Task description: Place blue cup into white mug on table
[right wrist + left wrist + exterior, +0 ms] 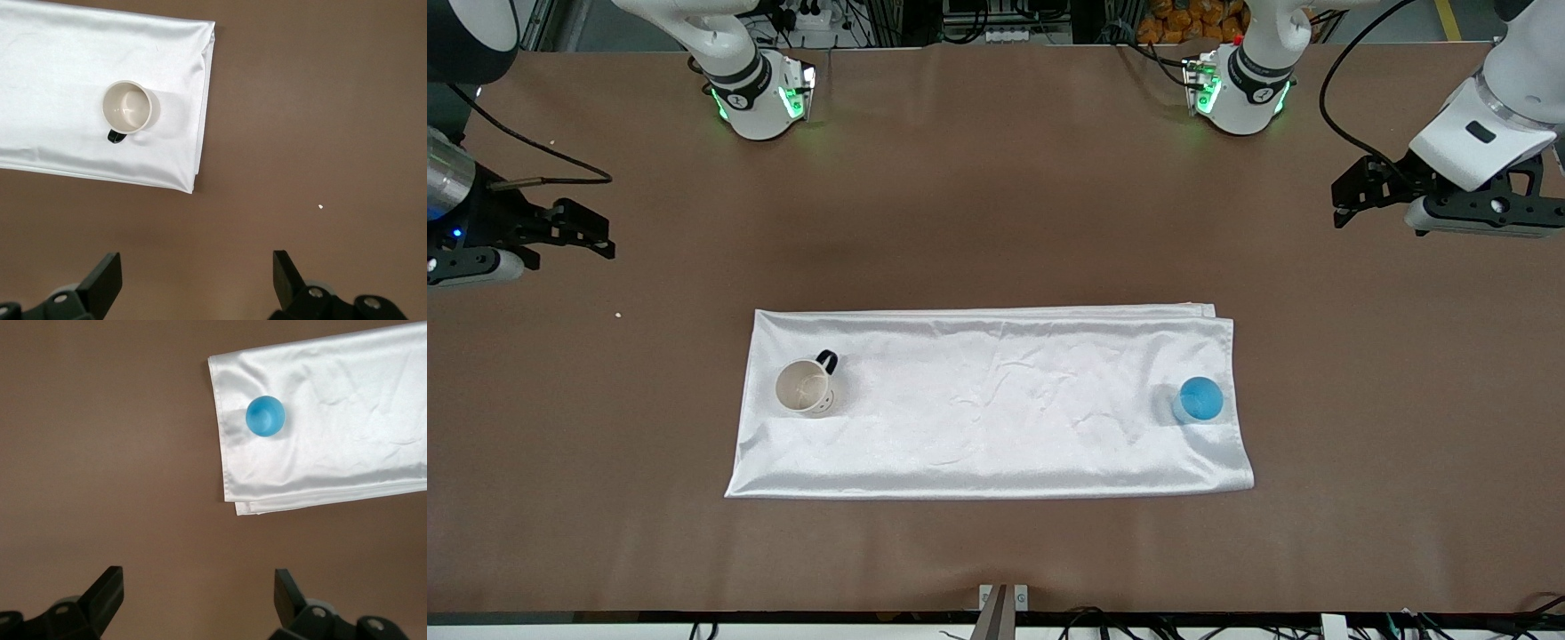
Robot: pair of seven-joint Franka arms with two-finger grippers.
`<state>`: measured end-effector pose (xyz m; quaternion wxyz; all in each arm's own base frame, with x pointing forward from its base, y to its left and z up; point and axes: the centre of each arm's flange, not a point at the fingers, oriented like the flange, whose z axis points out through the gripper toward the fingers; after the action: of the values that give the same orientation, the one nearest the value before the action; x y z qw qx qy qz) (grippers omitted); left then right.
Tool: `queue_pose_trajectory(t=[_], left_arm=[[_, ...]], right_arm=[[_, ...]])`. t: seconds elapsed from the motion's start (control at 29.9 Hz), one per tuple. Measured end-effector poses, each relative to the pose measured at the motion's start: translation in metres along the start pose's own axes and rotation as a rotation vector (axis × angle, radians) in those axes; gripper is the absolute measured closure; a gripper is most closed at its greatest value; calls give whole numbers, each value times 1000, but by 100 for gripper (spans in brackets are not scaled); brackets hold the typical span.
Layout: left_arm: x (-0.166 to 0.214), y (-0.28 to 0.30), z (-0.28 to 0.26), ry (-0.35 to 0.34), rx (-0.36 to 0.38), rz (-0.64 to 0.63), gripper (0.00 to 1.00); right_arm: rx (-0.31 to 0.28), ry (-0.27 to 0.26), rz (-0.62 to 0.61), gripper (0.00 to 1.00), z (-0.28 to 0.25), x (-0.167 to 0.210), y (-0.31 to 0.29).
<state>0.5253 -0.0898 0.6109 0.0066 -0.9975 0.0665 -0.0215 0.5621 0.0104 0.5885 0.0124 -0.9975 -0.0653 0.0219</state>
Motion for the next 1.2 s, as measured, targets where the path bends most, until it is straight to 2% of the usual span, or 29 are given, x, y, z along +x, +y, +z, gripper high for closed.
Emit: queue_pose_trajectory(t=[0.77, 1.0, 1.2], left_arm=[[7, 2, 17, -32, -1, 18, 0], [15, 4, 32, -52, -2, 21, 0], [27, 9, 53, -65, -4, 30, 0]], right_arm=[[14, -21, -27, 0, 4, 0, -17], [27, -44, -25, 0, 18, 6, -16], [29, -30, -21, 0, 36, 21, -14]])
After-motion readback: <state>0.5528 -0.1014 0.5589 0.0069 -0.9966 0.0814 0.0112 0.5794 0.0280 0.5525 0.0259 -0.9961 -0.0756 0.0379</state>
